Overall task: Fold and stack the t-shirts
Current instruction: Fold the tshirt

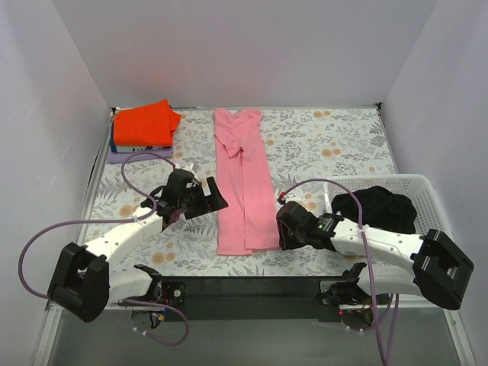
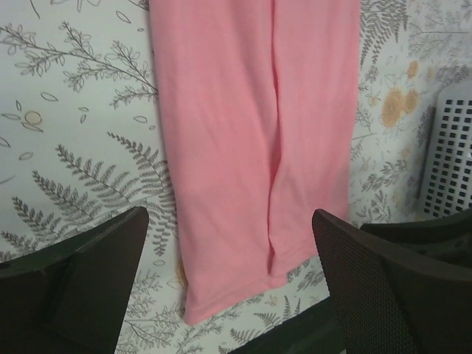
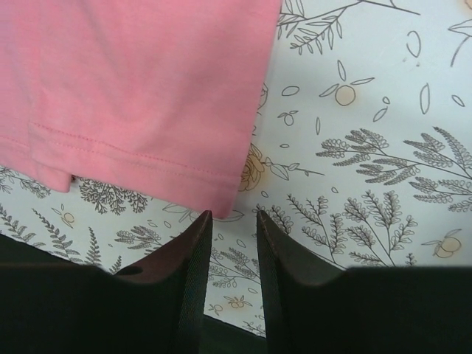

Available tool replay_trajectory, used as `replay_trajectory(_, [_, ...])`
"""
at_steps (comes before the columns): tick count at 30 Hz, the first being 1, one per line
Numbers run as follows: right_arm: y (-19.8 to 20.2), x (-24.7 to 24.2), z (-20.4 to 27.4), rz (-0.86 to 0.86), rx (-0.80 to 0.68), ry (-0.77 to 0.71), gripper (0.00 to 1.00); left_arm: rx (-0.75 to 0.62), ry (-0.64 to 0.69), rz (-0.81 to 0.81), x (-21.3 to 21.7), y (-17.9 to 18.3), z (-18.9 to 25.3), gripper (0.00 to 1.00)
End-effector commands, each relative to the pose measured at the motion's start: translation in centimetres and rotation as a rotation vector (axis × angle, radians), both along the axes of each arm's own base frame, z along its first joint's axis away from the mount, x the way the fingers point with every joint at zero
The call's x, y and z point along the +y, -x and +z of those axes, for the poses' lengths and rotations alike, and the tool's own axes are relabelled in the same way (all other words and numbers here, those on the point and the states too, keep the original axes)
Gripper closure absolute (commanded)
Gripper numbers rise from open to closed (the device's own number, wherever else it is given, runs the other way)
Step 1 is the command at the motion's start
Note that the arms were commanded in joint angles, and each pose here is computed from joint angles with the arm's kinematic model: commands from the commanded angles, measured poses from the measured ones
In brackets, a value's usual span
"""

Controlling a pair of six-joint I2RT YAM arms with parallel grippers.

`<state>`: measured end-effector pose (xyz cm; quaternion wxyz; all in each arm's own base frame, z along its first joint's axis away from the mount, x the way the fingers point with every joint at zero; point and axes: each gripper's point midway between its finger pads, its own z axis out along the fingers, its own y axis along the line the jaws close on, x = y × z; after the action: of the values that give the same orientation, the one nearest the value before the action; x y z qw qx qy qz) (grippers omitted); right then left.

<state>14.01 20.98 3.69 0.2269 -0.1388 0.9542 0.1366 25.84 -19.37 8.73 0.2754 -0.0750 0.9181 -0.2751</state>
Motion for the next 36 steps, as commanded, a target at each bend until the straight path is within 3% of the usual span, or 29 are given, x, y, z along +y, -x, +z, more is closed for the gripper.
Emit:
replay_trajectory(1, [-0.7, 1.9, 0.4, -0.003, -0.009, -0.08, 0.63, -0.046, 0.06, 0.048, -0.1, 0.9, 2.4, 0.07])
replay_trajectory(19, [0.1, 0.9, -1.8, -0.028, 0.037, -0.033, 0.64, 0.037, -0.032, 0.07, 2.2, 4.9, 0.7, 0.08])
replay_trajectory(24, [0.3, 0.9, -2.4, -0.02, 0.06, -0.015, 0.75, 0.065, -0.041, 0.066, 2.1, 6.0, -0.4, 0.1])
replay_trajectory(28, [0.2, 1.0, -2.2, -0.018, 0.056, -0.021, 0.92, 0.114, -0.041, 0.046, 1.4, 7.6, -1.7, 0.14])
replay_trajectory(36, [0.2, 1.3, -2.1, -0.009, 0.059, -0.024, 0.93, 0.189, -0.059, 0.016, 0.0, 10.6, -3.6, 0.28])
